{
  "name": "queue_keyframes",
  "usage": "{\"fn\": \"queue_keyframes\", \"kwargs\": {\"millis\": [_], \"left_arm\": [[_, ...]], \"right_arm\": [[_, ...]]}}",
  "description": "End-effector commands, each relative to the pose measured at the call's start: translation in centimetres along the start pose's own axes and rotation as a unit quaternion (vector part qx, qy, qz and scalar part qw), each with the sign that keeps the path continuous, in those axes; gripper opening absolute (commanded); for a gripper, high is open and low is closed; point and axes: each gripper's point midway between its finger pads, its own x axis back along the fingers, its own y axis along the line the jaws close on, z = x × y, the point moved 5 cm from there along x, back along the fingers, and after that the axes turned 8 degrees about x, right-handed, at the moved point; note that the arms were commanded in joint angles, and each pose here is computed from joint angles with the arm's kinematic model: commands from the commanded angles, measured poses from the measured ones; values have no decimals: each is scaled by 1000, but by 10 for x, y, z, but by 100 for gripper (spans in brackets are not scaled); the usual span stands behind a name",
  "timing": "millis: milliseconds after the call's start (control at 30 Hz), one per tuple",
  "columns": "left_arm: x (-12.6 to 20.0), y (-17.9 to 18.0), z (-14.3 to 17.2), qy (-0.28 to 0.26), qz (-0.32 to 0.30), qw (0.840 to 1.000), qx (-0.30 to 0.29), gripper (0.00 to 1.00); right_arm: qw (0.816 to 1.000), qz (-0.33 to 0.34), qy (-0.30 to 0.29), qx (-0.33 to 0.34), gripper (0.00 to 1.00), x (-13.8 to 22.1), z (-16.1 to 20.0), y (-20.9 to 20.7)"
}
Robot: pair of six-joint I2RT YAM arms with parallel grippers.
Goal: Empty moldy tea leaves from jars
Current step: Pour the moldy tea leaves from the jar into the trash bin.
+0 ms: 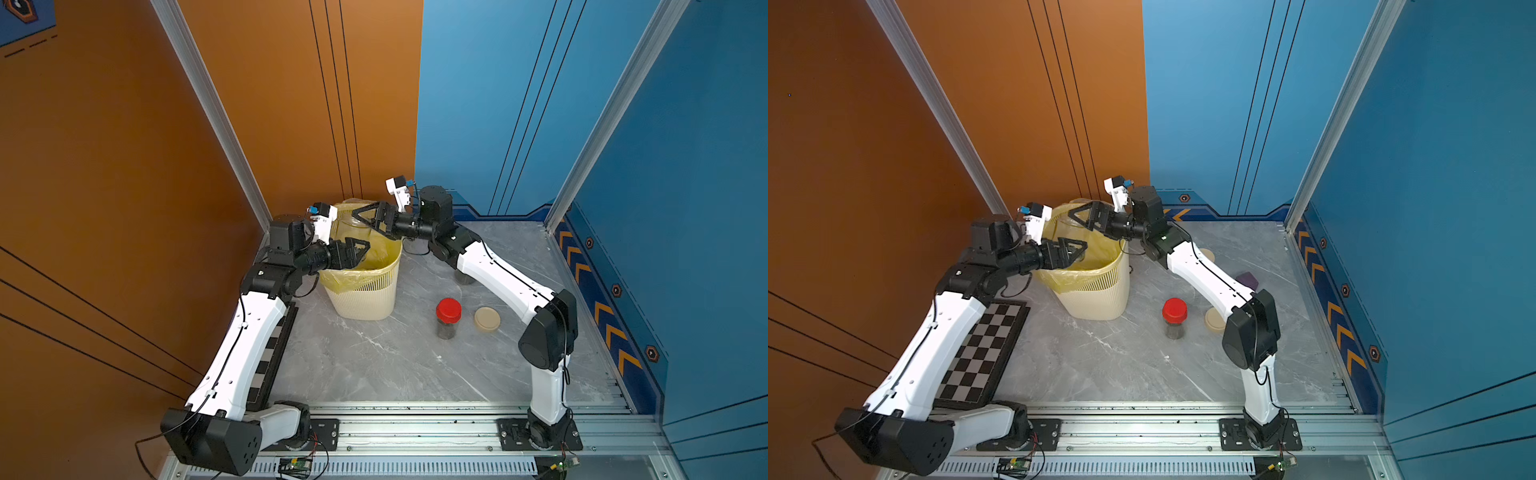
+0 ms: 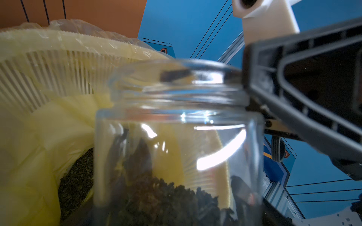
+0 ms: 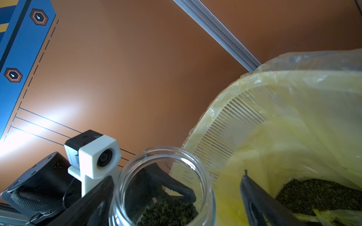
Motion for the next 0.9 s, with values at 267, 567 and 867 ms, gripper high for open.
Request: {"fn": "queue_keyframes", "kwargs": {"millis": [267, 567, 867], "left_arm": [[13, -28, -21, -39, 49, 997, -36, 46], [15, -34, -24, -44, 55, 997, -45, 46], [13, -37, -21, -38, 62, 996, -45, 46]], "right_arm": [[1000, -12, 4, 29, 100, 9, 3, 23], [998, 29, 27, 52, 100, 13, 13, 21], [998, 28, 24, 54, 96, 14, 10, 25]]}}
